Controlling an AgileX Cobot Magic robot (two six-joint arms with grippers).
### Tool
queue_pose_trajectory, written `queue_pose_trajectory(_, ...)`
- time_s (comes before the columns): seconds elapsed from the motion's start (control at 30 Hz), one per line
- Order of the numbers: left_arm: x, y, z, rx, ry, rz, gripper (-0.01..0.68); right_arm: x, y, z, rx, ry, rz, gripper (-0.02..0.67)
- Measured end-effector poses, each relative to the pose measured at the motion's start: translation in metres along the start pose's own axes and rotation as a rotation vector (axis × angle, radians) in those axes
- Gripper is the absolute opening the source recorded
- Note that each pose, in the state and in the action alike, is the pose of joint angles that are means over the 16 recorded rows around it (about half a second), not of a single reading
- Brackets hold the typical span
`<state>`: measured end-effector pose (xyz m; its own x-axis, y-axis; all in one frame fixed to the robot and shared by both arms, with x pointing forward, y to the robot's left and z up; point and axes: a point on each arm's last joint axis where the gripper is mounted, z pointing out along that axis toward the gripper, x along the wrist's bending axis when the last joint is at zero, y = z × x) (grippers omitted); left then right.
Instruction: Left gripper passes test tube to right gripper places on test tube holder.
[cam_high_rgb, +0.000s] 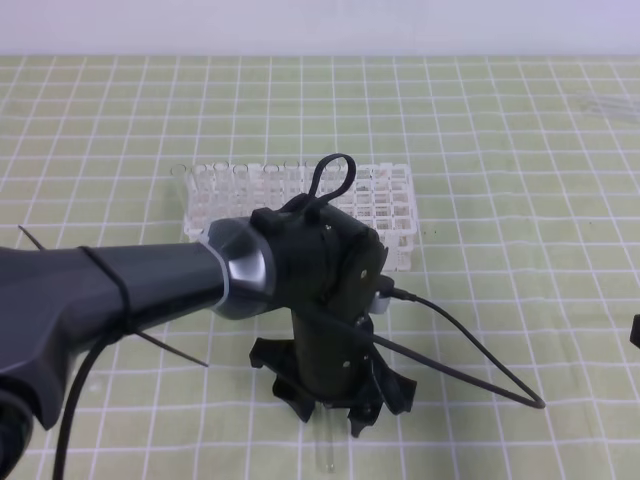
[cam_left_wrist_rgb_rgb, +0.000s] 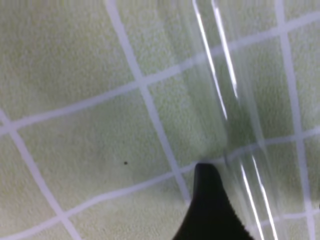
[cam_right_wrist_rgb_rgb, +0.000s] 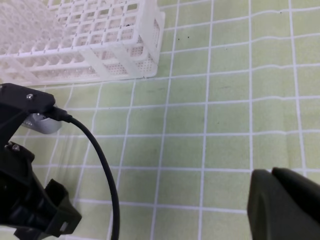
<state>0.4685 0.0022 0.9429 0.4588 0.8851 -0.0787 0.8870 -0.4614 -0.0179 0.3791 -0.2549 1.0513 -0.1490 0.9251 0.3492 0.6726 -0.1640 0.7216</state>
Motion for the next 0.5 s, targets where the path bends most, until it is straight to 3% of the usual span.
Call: queue_pose_trajectory(0.5,0.0017,0.0014,0.0049,0.017,0.008,0.023,0.403,0.0006,-0.0002,0.0000,0.002,0.006,0.010,-0.017)
